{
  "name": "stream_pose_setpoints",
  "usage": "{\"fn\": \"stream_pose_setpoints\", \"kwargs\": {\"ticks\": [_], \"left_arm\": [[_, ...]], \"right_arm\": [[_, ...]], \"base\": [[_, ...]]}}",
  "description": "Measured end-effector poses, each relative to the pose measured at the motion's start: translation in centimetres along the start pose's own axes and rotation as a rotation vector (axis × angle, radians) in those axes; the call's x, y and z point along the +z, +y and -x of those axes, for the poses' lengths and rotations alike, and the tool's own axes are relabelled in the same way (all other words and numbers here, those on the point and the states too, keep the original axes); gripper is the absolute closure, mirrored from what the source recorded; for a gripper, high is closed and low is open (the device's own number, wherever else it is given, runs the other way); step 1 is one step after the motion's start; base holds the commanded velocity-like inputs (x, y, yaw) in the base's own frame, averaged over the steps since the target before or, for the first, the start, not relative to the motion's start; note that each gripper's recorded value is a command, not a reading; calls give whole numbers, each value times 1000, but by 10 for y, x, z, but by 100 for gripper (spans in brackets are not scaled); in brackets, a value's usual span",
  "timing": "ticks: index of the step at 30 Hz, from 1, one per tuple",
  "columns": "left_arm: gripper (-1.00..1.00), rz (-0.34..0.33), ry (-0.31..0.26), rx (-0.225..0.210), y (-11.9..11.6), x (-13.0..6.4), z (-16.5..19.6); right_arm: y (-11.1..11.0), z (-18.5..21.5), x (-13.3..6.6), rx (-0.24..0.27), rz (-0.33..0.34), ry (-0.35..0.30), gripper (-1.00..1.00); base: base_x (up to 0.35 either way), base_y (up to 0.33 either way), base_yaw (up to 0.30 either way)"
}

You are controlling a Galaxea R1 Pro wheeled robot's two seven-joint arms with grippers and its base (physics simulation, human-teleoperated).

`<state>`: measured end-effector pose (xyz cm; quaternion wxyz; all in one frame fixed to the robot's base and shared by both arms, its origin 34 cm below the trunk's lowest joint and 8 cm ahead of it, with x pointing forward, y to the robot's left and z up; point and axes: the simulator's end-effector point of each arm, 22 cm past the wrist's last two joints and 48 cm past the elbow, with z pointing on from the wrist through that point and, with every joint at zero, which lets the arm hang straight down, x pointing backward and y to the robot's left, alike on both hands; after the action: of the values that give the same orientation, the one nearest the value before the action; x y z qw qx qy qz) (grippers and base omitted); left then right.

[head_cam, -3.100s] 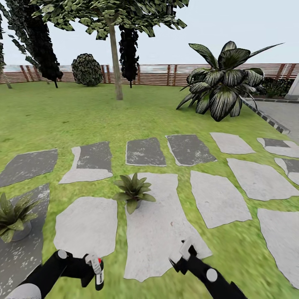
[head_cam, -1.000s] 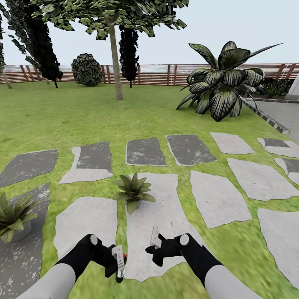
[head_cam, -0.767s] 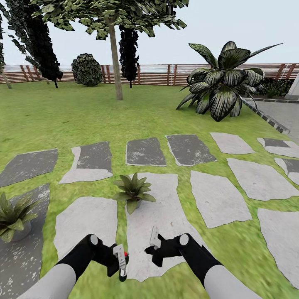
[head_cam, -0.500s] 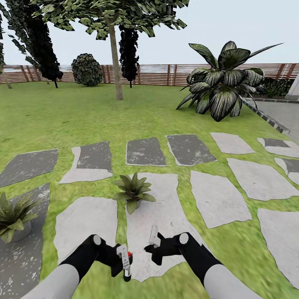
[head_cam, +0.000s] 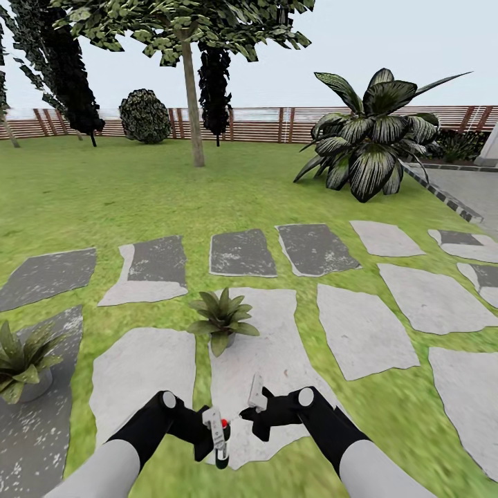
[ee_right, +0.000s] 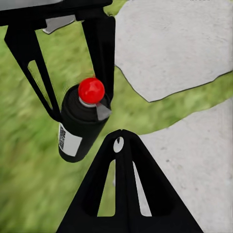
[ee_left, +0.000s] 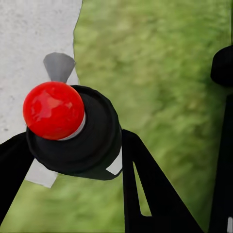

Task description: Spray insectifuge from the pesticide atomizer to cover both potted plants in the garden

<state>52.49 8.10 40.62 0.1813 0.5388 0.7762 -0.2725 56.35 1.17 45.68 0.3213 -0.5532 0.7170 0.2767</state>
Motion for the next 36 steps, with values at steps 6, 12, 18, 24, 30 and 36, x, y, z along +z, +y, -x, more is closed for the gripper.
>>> {"fn": "stream_pose_setpoints", "kwargs": {"ticks": [6,12,18,24,30,36], "left_arm": [[100,-7,-30,-7,-4,5,12],[100,-6,-45,-13,-4,5,17],[100,-5,-79,-32,-4,5,25],[100,-5,-84,-33,-4,5,26],[100,-11,-82,-31,-5,6,26],[100,-33,-79,-35,-14,11,25]], "right_arm": [[0,0,0,0,0,1,100],[1,0,0,-4,2,3,100],[5,-1,3,-24,16,12,100],[5,-1,3,-24,16,13,100],[5,0,3,-25,16,12,100],[6,0,3,-25,16,13,100]], "base": [[0,0,0],[0,0,0],[0,0,0],[0,0,0],[0,0,0],[0,0,0]]}}
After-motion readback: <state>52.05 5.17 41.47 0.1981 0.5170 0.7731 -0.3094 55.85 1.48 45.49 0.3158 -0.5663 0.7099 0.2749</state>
